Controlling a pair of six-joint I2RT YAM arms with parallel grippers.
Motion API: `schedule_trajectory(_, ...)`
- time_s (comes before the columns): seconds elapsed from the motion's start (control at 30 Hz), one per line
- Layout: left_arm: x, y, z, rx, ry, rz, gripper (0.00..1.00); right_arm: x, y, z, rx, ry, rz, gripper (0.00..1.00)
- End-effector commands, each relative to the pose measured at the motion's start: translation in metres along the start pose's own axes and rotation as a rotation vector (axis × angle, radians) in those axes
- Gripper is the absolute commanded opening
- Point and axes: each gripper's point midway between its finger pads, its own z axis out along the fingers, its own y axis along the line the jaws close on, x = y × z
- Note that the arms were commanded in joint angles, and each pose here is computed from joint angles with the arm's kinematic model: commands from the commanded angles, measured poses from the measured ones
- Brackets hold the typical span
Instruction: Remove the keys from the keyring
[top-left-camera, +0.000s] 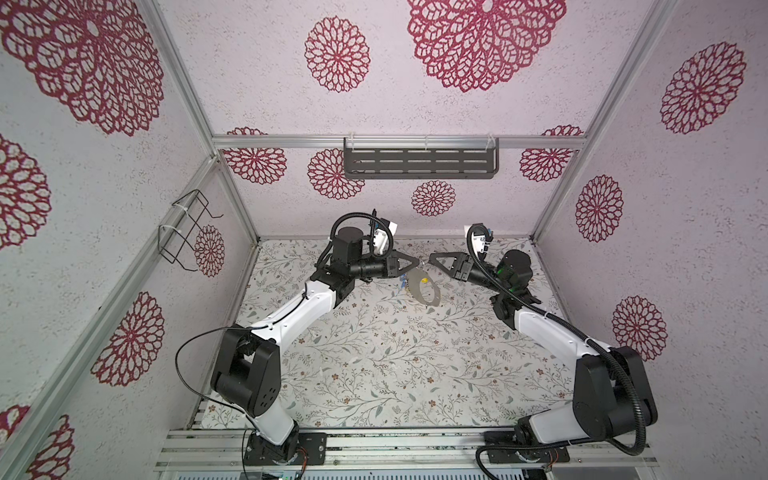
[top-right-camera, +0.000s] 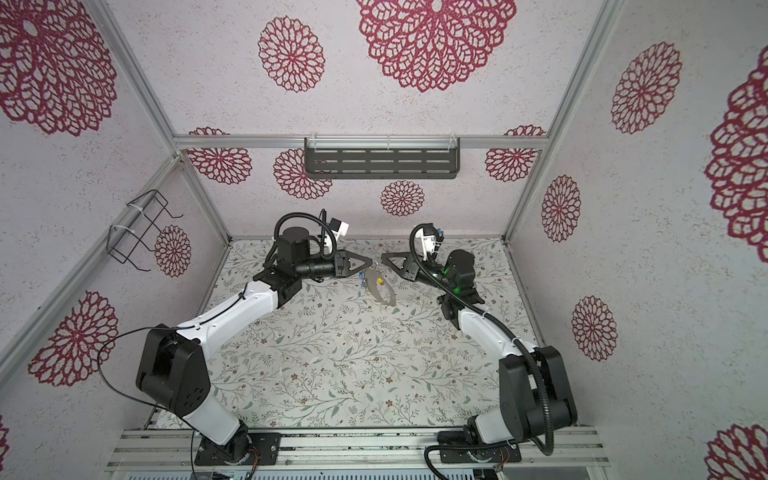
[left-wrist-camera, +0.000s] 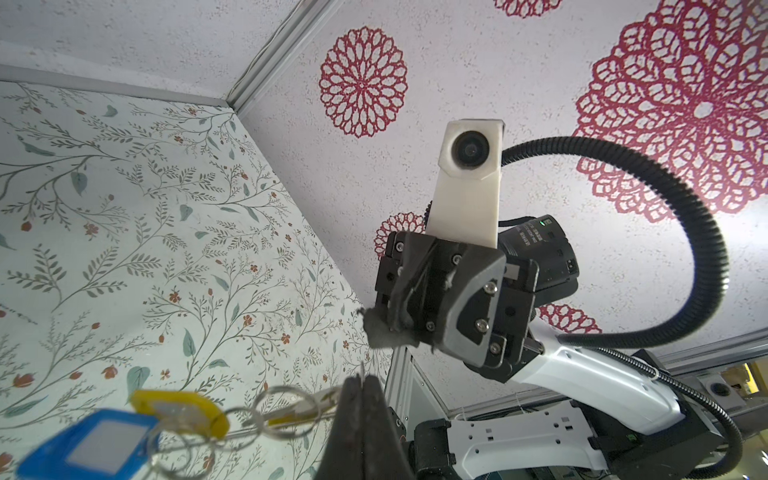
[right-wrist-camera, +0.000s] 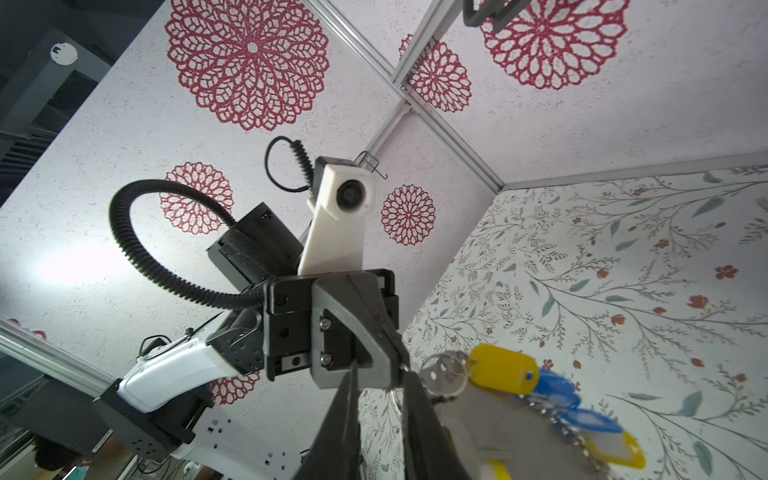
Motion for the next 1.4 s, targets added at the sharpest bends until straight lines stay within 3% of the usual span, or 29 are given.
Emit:
schedule_trajectory(0.0,-0.015,-0.026,0.002,0.071,-0.029,0.073,0.0,-0.009,0.025,0.003,-0.078,0.002,-0.055,0.2)
schedule_trajectory(0.13,-0.015,-0.028,0.003,0.077,-0.028,0.076,0.0,-0.006,0.02,0.004,-0.073,0.011,-0.046,0.21)
schedule_trajectory(0.3,-0.015,-0.032,0.003,0.088,-0.027,0.08,0.0,-0.005,0.017,0.004,-0.061,0.016,-0.052,0.28)
schedule_trajectory(0.47,-0.016,-0.033,0.004,0.09,-0.028,0.081,0.0,-0.002,0.019,0.005,-0.073,0.027,-0.05,0.2)
schedule_trajectory(0.83,-0.017,-0.037,0.003,0.101,-0.026,0.083,0.0,-0.006,0.005,0.0,-0.013,0.007,-0.053,0.23)
schedule_trajectory(1.37,-0.017,-0.036,0.006,0.105,-0.021,0.083,0.0,-0.001,0.021,0.005,-0.093,0.035,-0.048,0.13)
